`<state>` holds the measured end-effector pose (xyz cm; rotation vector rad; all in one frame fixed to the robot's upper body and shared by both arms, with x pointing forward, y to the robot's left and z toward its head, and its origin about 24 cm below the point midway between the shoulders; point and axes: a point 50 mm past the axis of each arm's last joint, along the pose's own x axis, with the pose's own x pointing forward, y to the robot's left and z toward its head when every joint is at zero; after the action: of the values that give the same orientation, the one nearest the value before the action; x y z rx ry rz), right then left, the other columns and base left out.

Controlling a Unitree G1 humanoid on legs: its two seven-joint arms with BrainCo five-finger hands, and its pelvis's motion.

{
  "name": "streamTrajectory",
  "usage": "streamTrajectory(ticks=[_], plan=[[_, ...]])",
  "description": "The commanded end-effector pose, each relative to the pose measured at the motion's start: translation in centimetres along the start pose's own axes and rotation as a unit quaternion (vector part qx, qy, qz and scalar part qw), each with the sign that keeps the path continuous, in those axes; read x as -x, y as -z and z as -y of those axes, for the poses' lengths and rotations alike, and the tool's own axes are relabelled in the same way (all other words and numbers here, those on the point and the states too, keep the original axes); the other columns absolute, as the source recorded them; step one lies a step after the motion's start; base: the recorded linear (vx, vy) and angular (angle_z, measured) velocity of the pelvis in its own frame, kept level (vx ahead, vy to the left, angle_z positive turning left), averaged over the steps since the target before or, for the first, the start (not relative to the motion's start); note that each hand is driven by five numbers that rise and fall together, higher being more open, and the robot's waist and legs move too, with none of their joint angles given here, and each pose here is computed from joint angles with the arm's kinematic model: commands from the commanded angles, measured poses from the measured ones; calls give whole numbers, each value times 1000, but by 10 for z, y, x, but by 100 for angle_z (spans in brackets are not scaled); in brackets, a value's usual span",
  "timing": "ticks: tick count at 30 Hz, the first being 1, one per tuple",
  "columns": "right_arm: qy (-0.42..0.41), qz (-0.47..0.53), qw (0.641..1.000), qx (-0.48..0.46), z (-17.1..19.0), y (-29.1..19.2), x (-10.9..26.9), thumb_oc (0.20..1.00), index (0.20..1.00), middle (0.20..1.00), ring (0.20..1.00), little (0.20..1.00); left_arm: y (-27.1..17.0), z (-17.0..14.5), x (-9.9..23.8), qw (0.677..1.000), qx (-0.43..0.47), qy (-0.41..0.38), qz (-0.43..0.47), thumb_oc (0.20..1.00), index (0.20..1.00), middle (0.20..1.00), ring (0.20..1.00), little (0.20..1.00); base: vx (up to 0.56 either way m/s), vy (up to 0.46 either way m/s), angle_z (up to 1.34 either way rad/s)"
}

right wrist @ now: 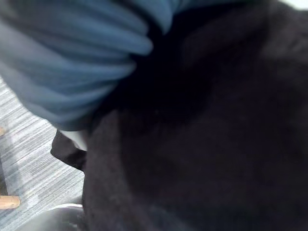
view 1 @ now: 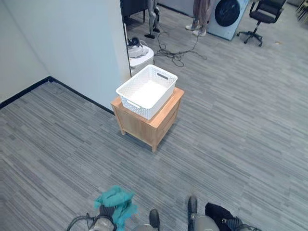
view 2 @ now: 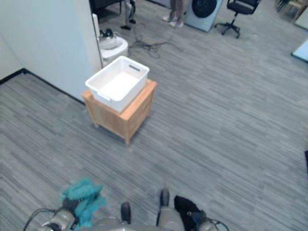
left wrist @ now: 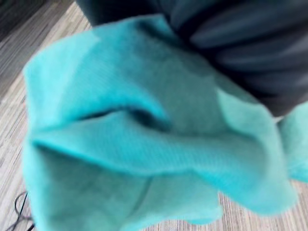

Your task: Tidy up the quilt and then pick up the clothes from the bed and put them into the laundry hamper.

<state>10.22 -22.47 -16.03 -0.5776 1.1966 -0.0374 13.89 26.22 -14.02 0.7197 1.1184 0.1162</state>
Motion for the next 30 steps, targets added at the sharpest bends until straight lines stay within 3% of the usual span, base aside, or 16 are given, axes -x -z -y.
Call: streamTrajectory(ticks=[1,7,16,23,30], plan=[[30,-15,999,9,21,1,-4,200,200,200,200,200,2,-5,-1,1000,-12,-17,6,200,200,200,200,200,503,-420,12],[48,-2,997,62,39,-6,-7,200,200,200,200,200,17,19,7,1000,13,10,-22,200,200,200,200,200,384,-483,2],[59,38,991,115,54,-26,-9,200,200,200,200,200,13,44,14,998,5,56,-2,200,200,200,200,200,390,-125,-4],[38,47,989,132,39,-25,-7,200,200,200,200,200,36,43,17,997,-21,69,-36,200,200,200,200,200,379,31,74],[32,83,992,88,25,-46,-5,200,200,200,200,200,21,12,5,999,-32,24,-16,200,200,200,200,200,216,-17,62]])
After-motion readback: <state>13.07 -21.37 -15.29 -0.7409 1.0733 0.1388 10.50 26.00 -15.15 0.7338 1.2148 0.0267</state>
